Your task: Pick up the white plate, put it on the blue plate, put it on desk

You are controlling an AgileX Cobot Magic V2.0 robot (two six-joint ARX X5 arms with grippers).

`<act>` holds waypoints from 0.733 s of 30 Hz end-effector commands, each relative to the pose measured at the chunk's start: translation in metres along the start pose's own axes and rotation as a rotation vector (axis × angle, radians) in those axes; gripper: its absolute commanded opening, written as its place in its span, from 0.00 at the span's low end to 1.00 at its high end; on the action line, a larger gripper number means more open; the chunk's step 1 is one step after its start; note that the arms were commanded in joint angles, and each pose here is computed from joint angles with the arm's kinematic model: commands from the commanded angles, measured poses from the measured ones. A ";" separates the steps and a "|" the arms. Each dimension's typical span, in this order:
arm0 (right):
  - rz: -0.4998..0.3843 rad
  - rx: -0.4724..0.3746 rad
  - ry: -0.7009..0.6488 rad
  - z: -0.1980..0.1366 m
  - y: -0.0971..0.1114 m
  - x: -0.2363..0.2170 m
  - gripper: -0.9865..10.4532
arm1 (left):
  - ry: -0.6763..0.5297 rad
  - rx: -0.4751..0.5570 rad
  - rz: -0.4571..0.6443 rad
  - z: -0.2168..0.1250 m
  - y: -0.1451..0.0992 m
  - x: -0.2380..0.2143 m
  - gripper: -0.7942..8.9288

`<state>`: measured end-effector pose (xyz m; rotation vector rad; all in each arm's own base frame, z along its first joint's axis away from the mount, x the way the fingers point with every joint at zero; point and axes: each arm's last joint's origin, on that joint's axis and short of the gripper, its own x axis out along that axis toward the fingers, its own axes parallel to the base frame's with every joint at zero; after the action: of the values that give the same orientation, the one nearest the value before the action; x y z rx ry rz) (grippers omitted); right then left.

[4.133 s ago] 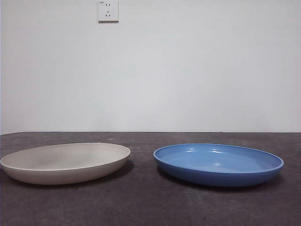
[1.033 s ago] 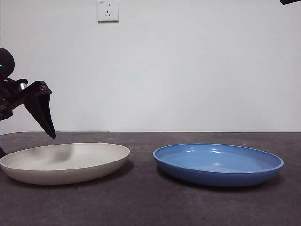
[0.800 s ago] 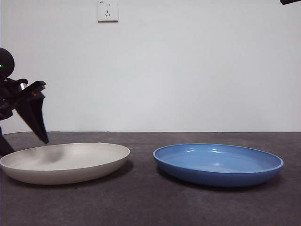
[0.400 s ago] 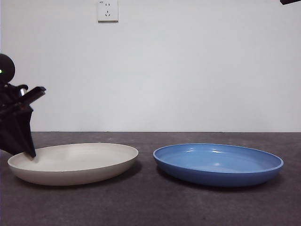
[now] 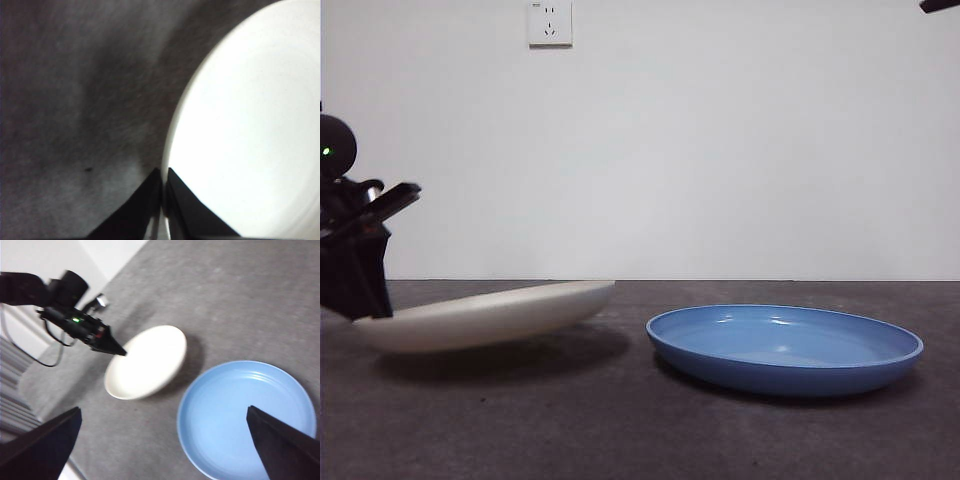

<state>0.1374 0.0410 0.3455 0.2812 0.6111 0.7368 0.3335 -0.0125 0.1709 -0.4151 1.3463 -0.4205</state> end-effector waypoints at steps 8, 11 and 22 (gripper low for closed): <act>-0.127 -0.026 0.006 0.001 0.015 -0.025 0.61 | 0.000 0.029 -0.029 0.018 -0.060 -0.018 0.09; -0.135 -0.047 -0.005 -0.002 0.022 -0.035 0.61 | -0.005 0.073 -0.018 0.020 -0.087 -0.015 0.09; -0.165 -0.090 -0.061 -0.020 0.039 -0.064 0.61 | -0.032 0.317 -0.003 0.016 -0.197 0.007 0.09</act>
<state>0.0682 0.0249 0.3684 0.1804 0.5563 0.5912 0.3333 -0.1768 0.2747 -0.1511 1.2075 -0.6243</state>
